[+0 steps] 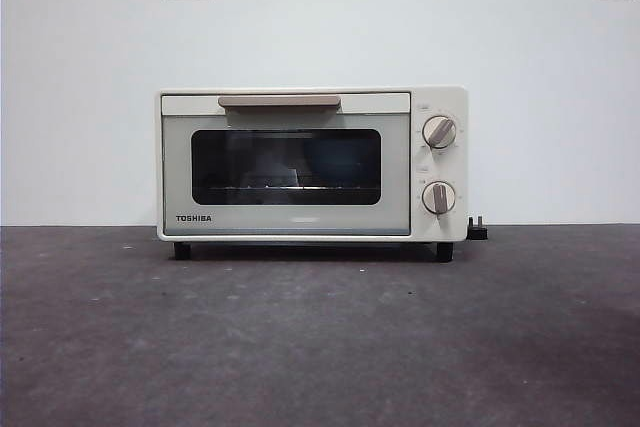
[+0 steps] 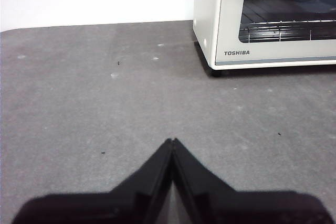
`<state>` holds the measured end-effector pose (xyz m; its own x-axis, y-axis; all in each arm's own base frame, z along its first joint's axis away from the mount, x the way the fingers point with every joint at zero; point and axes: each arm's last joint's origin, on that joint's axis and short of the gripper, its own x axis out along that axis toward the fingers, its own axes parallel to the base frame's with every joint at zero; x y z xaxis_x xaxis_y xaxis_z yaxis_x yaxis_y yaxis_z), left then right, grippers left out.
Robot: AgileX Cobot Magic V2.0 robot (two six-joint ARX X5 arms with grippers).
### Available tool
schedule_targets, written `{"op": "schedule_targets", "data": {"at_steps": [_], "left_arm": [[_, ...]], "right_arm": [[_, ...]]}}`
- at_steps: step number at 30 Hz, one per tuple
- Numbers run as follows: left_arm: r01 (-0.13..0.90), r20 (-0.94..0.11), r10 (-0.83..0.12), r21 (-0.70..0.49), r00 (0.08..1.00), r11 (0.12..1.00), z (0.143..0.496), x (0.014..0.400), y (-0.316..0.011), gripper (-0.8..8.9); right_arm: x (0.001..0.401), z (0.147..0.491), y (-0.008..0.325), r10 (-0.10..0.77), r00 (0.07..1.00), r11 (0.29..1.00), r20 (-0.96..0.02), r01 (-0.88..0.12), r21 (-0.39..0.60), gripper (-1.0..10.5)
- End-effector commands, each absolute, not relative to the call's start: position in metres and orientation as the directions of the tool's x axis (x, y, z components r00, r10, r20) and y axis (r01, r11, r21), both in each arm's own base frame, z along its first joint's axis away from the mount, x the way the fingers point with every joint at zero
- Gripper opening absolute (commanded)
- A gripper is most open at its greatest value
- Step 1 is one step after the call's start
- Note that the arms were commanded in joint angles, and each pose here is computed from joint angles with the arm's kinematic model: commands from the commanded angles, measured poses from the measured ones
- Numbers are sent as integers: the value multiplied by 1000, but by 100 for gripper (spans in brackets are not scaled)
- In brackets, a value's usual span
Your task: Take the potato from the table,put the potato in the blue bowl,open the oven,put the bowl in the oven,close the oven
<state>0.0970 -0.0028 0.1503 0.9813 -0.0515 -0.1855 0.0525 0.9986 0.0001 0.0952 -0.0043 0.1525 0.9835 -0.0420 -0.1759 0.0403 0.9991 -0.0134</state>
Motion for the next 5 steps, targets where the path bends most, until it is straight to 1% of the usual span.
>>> {"op": "schedule_targets", "data": {"at_steps": [1,5], "left_arm": [[53,-189,-53,-6,981,999,148,97,-3,-4],[53,-189,-54,-7,981,999,148,97,-3,-4]], "right_arm": [[96,150,-5,-45,983,999,-180,45,-4,1],[96,150,-4,-45,983,999,-180,45,-4,1]]}}
